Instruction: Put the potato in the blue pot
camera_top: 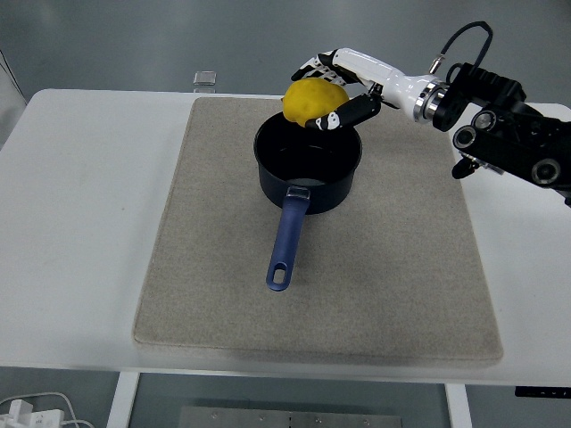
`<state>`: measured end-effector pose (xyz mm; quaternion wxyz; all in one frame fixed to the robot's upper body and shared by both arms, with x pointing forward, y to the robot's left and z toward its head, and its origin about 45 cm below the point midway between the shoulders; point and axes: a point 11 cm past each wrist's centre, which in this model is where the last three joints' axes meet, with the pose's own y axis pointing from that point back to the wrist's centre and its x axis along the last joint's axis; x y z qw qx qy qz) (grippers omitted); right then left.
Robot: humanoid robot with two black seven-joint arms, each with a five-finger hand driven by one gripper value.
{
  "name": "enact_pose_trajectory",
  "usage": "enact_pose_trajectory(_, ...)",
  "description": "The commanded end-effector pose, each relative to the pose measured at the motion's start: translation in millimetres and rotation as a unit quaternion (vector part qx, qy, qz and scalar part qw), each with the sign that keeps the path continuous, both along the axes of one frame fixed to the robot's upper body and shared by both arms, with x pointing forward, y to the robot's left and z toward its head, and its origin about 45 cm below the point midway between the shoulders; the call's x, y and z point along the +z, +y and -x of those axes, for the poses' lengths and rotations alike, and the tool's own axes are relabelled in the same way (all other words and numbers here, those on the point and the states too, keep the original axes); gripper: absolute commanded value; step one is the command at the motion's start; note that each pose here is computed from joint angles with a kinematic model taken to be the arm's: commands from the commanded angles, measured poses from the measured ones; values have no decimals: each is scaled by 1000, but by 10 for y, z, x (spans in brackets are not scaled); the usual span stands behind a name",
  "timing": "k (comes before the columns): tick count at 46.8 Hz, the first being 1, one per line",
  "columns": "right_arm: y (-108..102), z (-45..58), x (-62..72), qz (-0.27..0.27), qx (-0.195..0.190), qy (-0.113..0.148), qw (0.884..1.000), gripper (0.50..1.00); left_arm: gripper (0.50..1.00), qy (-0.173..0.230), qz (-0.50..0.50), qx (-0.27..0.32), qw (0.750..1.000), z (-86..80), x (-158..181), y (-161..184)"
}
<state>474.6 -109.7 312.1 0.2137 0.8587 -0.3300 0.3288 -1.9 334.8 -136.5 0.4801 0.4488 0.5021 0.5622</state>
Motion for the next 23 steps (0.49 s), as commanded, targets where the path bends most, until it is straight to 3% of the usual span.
enact_pose_trajectory(1, 112, 22, -146, 10, 6, 8, 1000, 500, 1000, 0, 1, 0, 1000, -1, 0, -4)
enact_pose_trajectory(12, 24, 37, -510, 19, -14, 37, 999, 500, 1000, 0, 1, 0, 1000, -1, 0, -4)
enact_pose_trajectory(23, -9, 67, -613, 18, -18, 46, 999, 500, 1000, 0, 0, 0, 1000, -1, 0, 1)
